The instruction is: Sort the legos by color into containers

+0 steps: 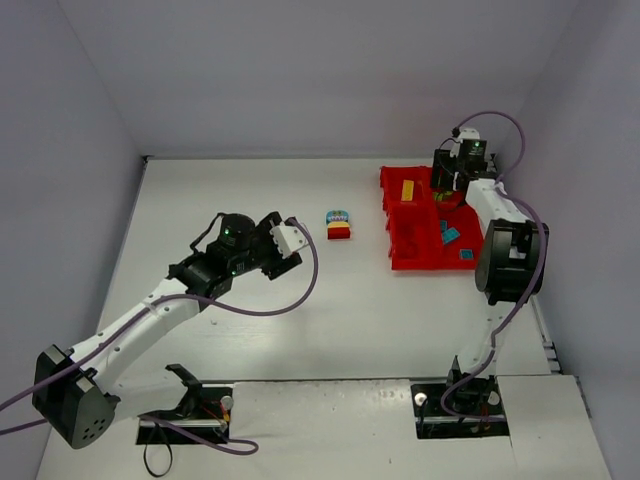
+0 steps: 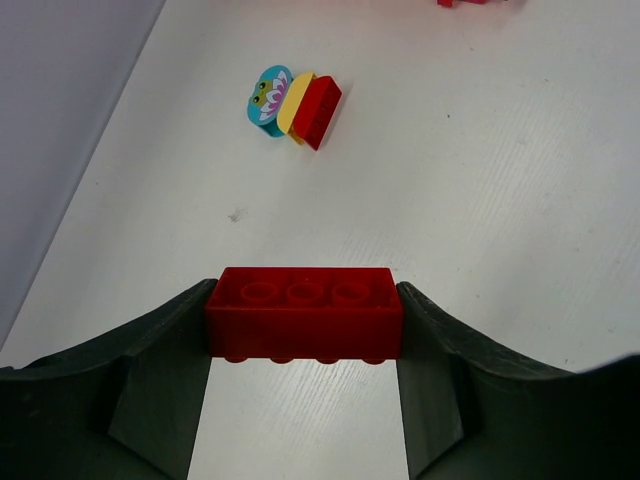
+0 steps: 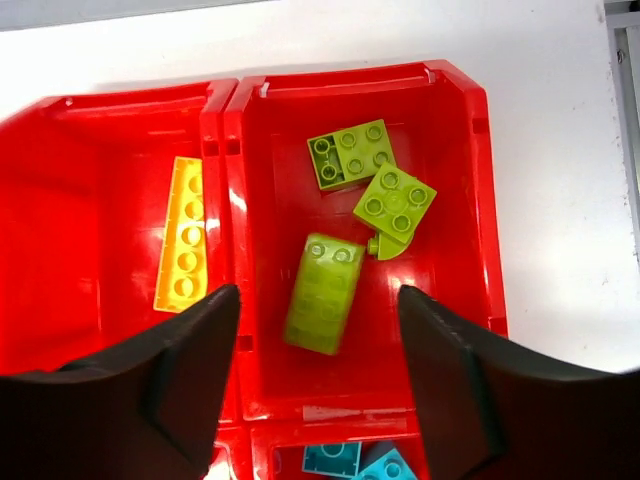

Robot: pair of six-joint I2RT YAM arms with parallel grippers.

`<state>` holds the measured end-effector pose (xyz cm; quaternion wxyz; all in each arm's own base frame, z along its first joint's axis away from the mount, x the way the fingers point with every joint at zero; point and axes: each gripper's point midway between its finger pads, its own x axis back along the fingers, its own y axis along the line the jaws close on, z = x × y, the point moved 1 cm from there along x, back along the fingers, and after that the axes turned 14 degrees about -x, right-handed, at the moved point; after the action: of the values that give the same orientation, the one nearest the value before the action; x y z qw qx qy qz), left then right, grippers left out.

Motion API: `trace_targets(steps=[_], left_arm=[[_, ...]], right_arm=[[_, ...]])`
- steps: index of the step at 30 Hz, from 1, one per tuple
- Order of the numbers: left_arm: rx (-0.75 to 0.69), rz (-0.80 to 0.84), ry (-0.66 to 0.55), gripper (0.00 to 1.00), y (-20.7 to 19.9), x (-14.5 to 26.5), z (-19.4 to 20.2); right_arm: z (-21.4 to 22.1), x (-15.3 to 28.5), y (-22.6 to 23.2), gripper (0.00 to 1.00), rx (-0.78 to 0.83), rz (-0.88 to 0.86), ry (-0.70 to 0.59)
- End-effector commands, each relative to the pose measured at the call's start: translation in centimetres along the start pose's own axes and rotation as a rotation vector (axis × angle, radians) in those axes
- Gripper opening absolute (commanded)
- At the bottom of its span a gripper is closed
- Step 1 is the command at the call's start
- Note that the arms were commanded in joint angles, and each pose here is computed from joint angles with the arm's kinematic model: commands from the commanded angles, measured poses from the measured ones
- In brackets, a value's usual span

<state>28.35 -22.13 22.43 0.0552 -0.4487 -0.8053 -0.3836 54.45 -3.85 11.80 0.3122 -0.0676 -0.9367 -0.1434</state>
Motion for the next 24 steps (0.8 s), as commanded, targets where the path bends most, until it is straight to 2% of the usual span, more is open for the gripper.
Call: trace_targets(steps=[1, 5, 7, 8, 13, 14, 17, 24], left_arm=[[-0.029, -0.082, -0.106, 0.02, 2.5, 1.0, -3.1], [-0.031, -0.078, -0.12, 0.02, 2.5, 1.1, -3.4], [-0.034, -0.078, -0.133, 0.02, 2.4, 1.2, -3.6], [-0.037, -0.078, -0.139, 0.02, 2.4, 1.3, -3.7], [-0.057, -0.082, -0.174, 0.03, 2.3, 1.5, -4.2], [-0.058, -0.083, -0.18, 0.03, 2.3, 1.6, -4.3], [-0.063, -0.074, -0.198, 0.03, 2.0, 1.7, -4.6], [-0.067, -0.077, -0.214, 0.03, 2.1, 1.9, -4.9]], right_arm=[[-6.8, 4.2, 2.4, 0.62, 0.008, -0.064, -0.183], [-7.1, 7.3, 4.3, 0.64, -0.036, -0.144, -0.191], [-6.3, 9.8, 6.5, 0.63, -0.05, -0.233, -0.18], [-6.2, 12.1, 8.8, 0.63, -0.064, -0.34, -0.174], [-0.3, 17.8, 17.0, 0.64, -0.082, -0.645, -0.041], [0.0, 20.0, 19.4, 0.64, -0.069, -0.735, -0.054], [3.1, 24.5, 23.5, 0.68, -0.109, -0.962, 0.05], [8.7, 30.9, 29.5, 0.74, -0.065, -1.163, 0.175]])
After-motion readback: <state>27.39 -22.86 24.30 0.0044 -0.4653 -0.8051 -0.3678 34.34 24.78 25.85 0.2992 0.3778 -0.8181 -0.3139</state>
